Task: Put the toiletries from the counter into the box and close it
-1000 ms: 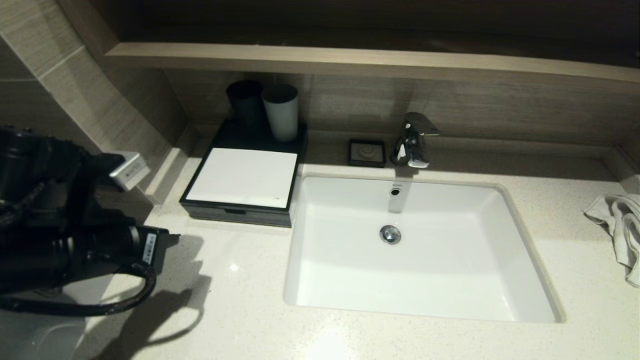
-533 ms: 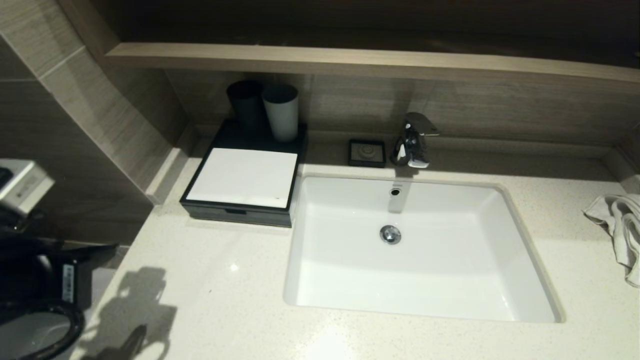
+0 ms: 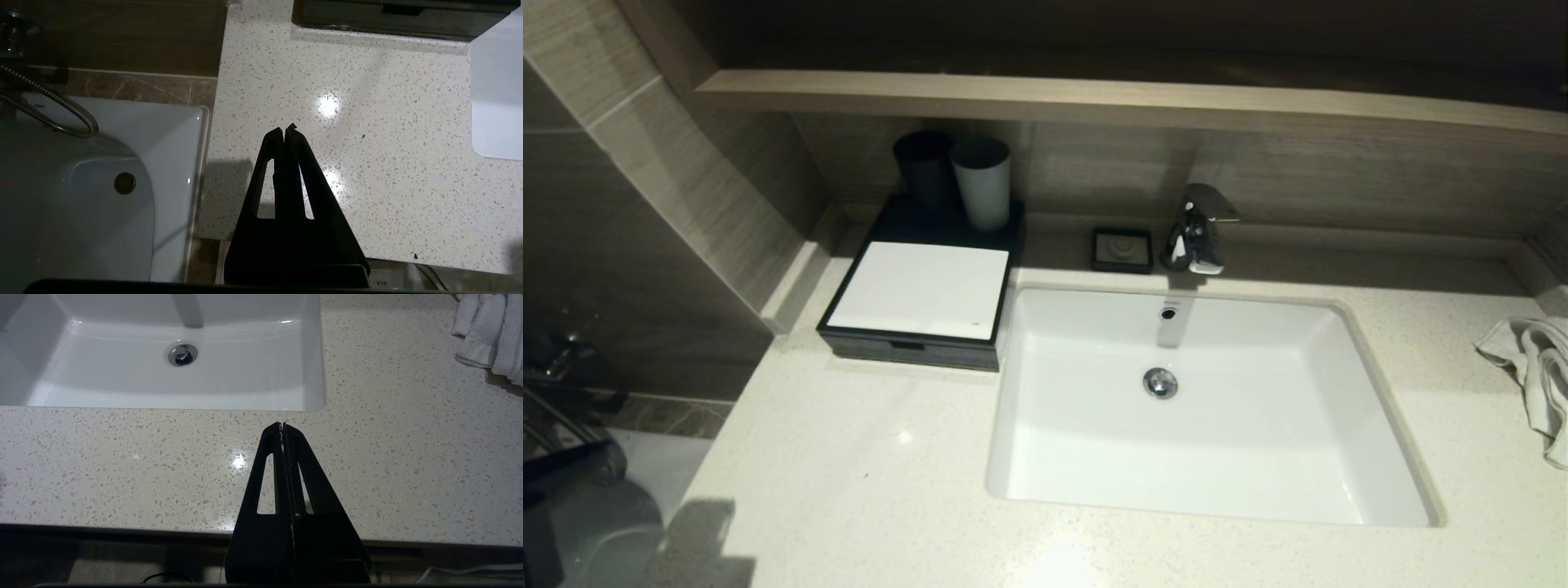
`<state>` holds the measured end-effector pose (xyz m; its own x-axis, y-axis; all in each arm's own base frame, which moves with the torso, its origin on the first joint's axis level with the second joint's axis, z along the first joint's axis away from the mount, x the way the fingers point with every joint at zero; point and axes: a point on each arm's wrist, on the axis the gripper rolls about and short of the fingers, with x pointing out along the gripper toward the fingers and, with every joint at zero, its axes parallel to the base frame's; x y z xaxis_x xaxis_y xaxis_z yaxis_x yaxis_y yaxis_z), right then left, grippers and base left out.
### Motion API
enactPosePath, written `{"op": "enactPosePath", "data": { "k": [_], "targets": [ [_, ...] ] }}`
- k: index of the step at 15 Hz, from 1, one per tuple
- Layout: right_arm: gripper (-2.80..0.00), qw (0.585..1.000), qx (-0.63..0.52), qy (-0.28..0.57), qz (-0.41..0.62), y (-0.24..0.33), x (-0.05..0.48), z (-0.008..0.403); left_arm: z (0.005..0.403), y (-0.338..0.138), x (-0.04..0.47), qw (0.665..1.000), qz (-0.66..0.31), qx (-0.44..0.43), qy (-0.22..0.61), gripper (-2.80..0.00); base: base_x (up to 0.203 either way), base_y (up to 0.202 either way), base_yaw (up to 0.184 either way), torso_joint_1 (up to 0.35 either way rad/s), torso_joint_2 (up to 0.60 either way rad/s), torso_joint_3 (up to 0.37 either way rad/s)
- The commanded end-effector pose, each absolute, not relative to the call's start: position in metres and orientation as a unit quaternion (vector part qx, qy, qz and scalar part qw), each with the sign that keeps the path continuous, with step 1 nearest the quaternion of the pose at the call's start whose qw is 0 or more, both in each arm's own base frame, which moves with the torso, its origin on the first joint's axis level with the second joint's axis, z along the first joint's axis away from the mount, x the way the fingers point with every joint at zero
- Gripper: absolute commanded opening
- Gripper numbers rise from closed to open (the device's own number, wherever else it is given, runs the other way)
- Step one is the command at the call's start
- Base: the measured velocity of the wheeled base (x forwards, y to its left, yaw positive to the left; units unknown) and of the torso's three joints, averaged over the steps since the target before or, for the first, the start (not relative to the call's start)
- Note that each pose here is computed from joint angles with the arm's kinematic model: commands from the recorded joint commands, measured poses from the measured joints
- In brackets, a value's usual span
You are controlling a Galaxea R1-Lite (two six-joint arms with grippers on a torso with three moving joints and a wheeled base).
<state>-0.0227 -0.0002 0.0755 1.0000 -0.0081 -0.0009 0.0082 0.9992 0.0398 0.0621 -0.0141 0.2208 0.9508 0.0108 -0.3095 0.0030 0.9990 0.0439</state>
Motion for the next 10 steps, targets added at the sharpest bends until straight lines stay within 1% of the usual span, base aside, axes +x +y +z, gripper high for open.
{"op": "enactPosePath", "data": {
  "k": [1, 3, 5, 8, 10],
  "targets": [
    [-2.8, 1.0, 0.02, 0.0, -0.004, 0.0, -0.023, 0.075, 0.222, -0.002, 0.033, 0.995, 0.024, -0.002, 0.1, -2.8, 0.0, 0.0, 0.0, 0.0, 0.0, 0.0],
    [-2.8, 1.0, 0.02, 0.0, -0.004, 0.0, -0.023, 0.075, 0.226, 0.002, 0.016, 0.997, 0.039, -0.021, 0.062, -2.8, 0.0, 0.0, 0.0, 0.0, 0.0, 0.0],
    [-2.8, 1.0, 0.02, 0.0, -0.004, 0.0, -0.023, 0.075, 0.225, 0.002, -0.006, 0.999, 0.033, -0.029, 0.017, -2.8, 0.0, 0.0, 0.0, 0.0, 0.0, 0.0],
    [-2.8, 1.0, 0.02, 0.0, -0.004, 0.0, -0.023, 0.075, 0.208, -0.001, -0.029, 0.999, 0.027, -0.026, -0.017, -2.8, 0.0, 0.0, 0.0, 0.0, 0.0, 0.0],
    [-2.8, 1.0, 0.02, 0.0, -0.004, 0.0, -0.023, 0.075, 0.193, -0.001, -0.037, 0.999, 0.028, -0.01, -0.023, -2.8, 0.0, 0.0, 0.0, 0.0, 0.0, 0.0]
  ]
}}
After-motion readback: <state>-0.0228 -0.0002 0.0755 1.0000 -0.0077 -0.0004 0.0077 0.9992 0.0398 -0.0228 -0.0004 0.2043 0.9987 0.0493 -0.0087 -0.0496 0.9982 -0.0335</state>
